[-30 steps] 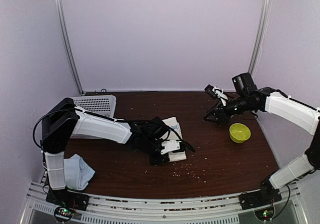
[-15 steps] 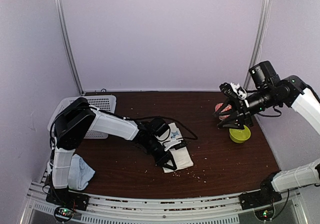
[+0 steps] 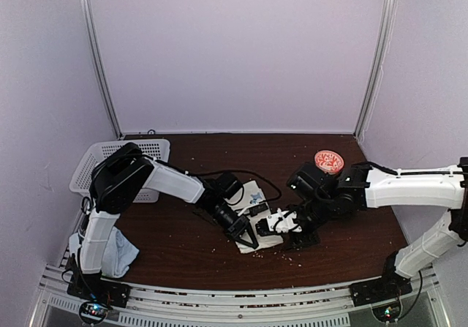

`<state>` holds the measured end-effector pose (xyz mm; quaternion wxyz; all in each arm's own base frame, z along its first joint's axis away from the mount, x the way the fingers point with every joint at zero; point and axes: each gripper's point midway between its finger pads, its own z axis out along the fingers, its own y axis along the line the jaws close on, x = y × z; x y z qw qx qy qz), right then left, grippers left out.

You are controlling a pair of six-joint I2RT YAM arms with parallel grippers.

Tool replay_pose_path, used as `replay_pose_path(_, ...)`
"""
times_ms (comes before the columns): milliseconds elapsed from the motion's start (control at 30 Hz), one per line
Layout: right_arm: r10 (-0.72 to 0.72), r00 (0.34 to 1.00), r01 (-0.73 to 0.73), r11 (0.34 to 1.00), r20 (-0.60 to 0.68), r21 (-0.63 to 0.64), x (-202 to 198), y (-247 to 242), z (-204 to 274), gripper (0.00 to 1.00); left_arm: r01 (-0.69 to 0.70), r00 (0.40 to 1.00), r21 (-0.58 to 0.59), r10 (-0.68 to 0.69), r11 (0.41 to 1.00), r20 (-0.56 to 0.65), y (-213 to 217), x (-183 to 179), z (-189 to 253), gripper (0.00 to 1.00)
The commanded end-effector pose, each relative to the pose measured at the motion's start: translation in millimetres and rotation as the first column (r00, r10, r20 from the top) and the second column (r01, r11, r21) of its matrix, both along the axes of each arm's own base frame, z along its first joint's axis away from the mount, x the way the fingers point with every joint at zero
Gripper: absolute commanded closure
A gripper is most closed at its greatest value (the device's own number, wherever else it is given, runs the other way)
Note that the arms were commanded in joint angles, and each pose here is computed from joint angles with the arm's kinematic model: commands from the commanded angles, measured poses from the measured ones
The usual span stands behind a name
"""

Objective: Roll the towels
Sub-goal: Roll the towel at the center of the board.

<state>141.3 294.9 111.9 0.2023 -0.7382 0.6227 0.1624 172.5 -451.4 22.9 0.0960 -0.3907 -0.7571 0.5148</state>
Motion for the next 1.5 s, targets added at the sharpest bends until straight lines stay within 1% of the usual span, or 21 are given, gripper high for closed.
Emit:
replay_pose_path(0, -0.11, 0.977, 0.098, 0.992, 0.185, 0.075, 49.7, 31.4, -6.4, 0.51, 0.003, 1.0, 0.048, -0.002, 0.999, -0.03, 6.4, -6.0, -15.7, 1.0)
replay_pose_path(67, -0.09, 0.979, 0.079, 0.995, 0.181, 0.067, 51.0, 38.0, -18.0, 0.49, 0.004, 1.0, 0.048, -0.002, 0.999, -0.031, 6.4, -6.1, -16.2, 1.0)
replay_pose_path(267, -0.013, 0.99, 0.016, 1.0, 0.141, -0.024, 46.9, 39.6, -59.0, 0.49, 0.007, 1.0, 0.056, -0.006, 0.998, -0.024, 8.0, -4.1, -18.1, 1.0)
replay_pose_path(400, 0.047, 0.993, -0.042, 0.998, 0.111, -0.048, 36.9, 36.1, -72.3, 0.5, 0.002, 1.0, 0.07, -0.001, 0.998, -0.017, 9.0, -0.8, -21.1, 1.0)
replay_pose_path(500, 0.037, 0.994, -0.031, 0.998, 0.107, -0.063, 38.8, 36.1, -80.1, 0.52, -0.004, 1.0, 0.076, 0.005, 0.997, -0.013, 9.6, 1.5, -22.5, 1.0)
replay_pose_path(633, 0.046, 0.994, -0.036, 0.995, 0.097, -0.097, 39.1, 33.2, -94.6, 0.63, 0.002, 1.0, 0.07, -0.002, 0.998, -0.006, 9.1, 2.0, -20.4, 1.0)
replay_pose_path(667, 0.049, 0.995, -0.04, 0.993, 0.089, -0.109, 38.1, 32.1, -99.0, 0.69, 0.003, 1.0, 0.074, -0.003, 0.997, -0.001, 9.2, 2.4, -20.6, 1.0)
replay_pose_path(733, 0.064, 0.996, -0.056, 0.988, 0.057, -0.145, 33.6, 28.2, -108.9, 0.86, 0.004, 1.0, 0.086, -0.005, 0.996, 0.015, 10.3, 4.5, -21.9, 0.99)
replay_pose_path(800, 0.063, 0.998, -0.059, 0.983, 0.021, -0.172, 30.2, 26.0, -114.2, 0.96, 0.001, 0.999, 0.098, -0.006, 0.995, 0.049, 12.4, 8.9, -18.3, 0.93)
replay_pose_path(867, 0.063, 0.998, -0.066, 0.981, -0.022, -0.182, 23.9, 23.9, -111.4, 0.99, -0.027, 0.992, 0.104, 0.014, 0.994, 0.129, 16.5, 20.2, -8.0, 0.83)
replay_pose_path(933, 0.063, 0.996, -0.072, 0.981, -0.059, -0.178, 16.9, 22.4, -103.1, 1.0, -0.088, 0.967, 0.124, 0.055, 0.988, 0.247, 26.1, 38.7, 3.9, 0.71)
replay_pose_path(967, 0.063, 0.995, -0.076, 0.981, -0.081, -0.179, 12.9, 21.2, -98.8, 1.0, -0.119, 0.949, 0.138, 0.072, 0.983, 0.307, 33.5, 46.5, 8.6, 0.66)
replay_pose_path(1000, 0.065, 0.992, -0.084, 0.98, -0.11, -0.18, 7.8, 20.2, -94.0, 1.0, -0.152, 0.921, 0.143, 0.088, 0.978, 0.378, 39.4, 54.6, 16.3, 0.64)
replay_pose_path(1100, 0.019, 0.978, -0.058, 0.982, -0.21, -0.178, -4.6, 21.5, -77.5, 1.0, -0.282, 0.801, 0.123, 0.164, 0.951, 0.575, 59.7, 77.9, 41.3, 0.57)
replay_pose_path(1167, 0.001, 0.958, -0.056, 0.982, -0.287, -0.183, -15.0, 20.4, -72.6, 1.0, -0.35, 0.712, 0.068, 0.218, 0.934, 0.668, 72.6, 86.1, 65.6, 0.54)
replay_pose_path(1233, -0.02, 0.933, -0.059, 0.977, -0.36, -0.207, -23.8, 17.0, -74.1, 1.0, -0.393, 0.621, 0.045, 0.228, 0.919, 0.75, 85.1, 87.9, 75.2, 0.51)
replay_pose_path(1267, -0.041, 0.918, -0.049, 0.975, -0.394, -0.216, -25.6, 16.4, -75.7, 1.0, -0.405, 0.57, 0.043, 0.216, 0.913, 0.793, 89.7, 84.8, 78.3, 0.51)
replay_pose_path(1333, -0.074, 0.892, -0.034, 0.973, -0.446, -0.229, -23.7, 15.8, -77.5, 1.0, -0.421, 0.449, 0.037, 0.173, 0.906, 0.877, 97.4, 77.1, 82.5, 0.51)
replay_pose_path(1367, -0.088, 0.876, -0.029, 0.972, -0.475, -0.234, -22.1, 15.1, -78.3, 1.0, -0.438, 0.378, 0.031, 0.153, 0.898, 0.913, 101.7, 74.7, 85.4, 0.51)
replay_pose_path(1433, -0.124, 0.839, -0.01, 0.97, -0.53, -0.243, -15.3, 14.0, -78.4, 1.0, -0.452, 0.257, 0.016, 0.112, 0.892, 0.96, 105.4, 66.5, 92.9, 0.51)
replay_pose_path(1467, -0.148, 0.817, -0.003, 0.966, -0.558, -0.26, -11.8, 12.2, -83.1, 1.0, -0.453, 0.207, 0.015, 0.089, 0.891, 0.974, 106.4, 61.5, 96.0, 0.5)
